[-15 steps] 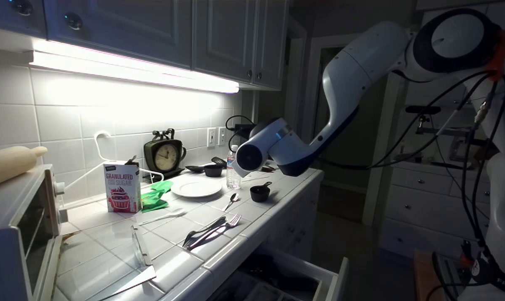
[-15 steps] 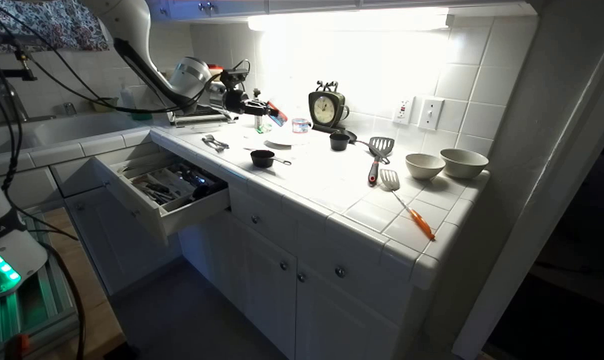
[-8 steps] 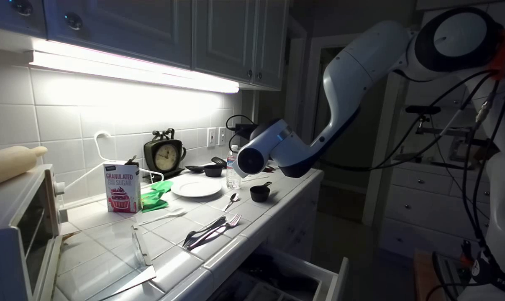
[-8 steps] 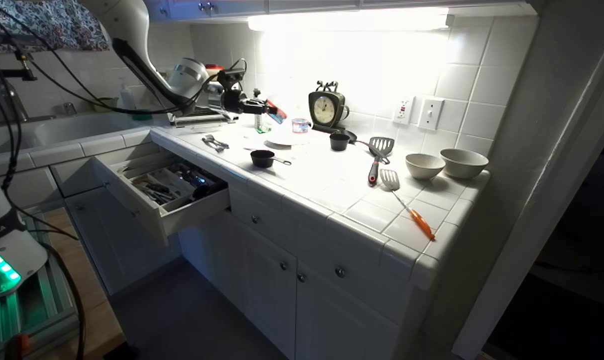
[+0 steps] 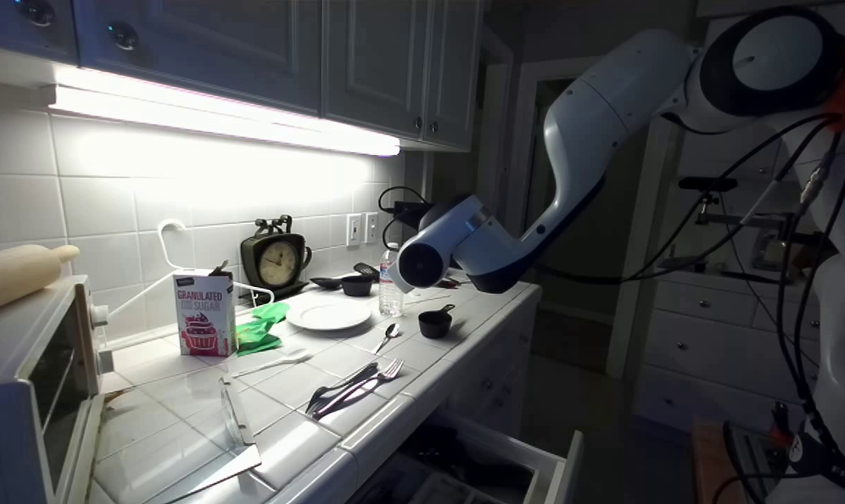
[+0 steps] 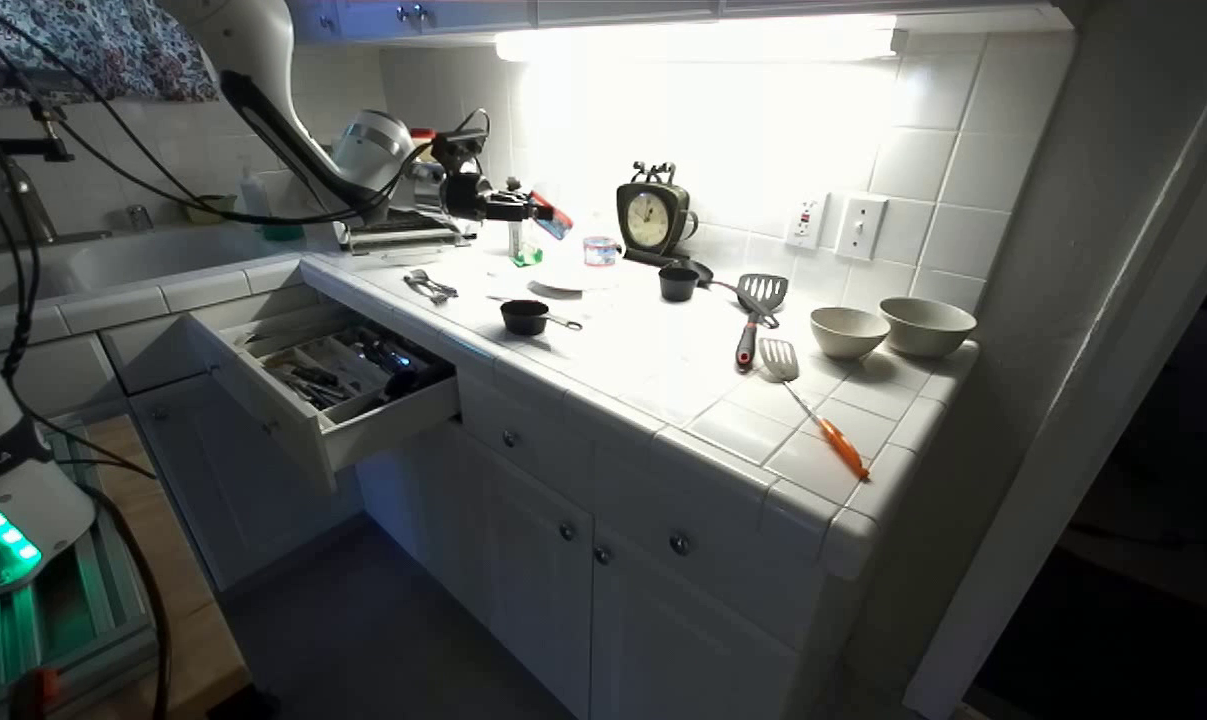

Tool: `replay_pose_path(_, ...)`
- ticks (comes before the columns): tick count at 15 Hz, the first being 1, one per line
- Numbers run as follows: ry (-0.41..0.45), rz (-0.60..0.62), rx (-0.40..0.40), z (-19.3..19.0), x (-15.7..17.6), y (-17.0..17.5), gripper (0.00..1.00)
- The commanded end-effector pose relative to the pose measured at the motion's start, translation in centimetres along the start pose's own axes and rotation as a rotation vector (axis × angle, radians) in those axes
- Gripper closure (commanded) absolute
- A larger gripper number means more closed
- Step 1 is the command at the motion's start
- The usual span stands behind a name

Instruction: Pick up the open water bottle and pour its contents into the small black pot

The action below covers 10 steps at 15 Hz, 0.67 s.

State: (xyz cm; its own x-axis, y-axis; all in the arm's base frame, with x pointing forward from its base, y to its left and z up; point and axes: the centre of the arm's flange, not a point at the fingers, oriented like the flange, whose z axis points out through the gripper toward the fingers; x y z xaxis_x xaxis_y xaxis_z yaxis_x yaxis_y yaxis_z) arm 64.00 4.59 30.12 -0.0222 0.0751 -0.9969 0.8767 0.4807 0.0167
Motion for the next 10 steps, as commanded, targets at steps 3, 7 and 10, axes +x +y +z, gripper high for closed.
replay_pose_path(3,0.007,0.014,0.010,-0.3,-1.0,-1.2,0.98)
replay_pose_path(7,0.141,0.046,0.090,0.4,-2.3,-1.6,0.98)
replay_pose_path(10,0.268,0.097,0.154,0.9,-3.9,-2.0,0.98)
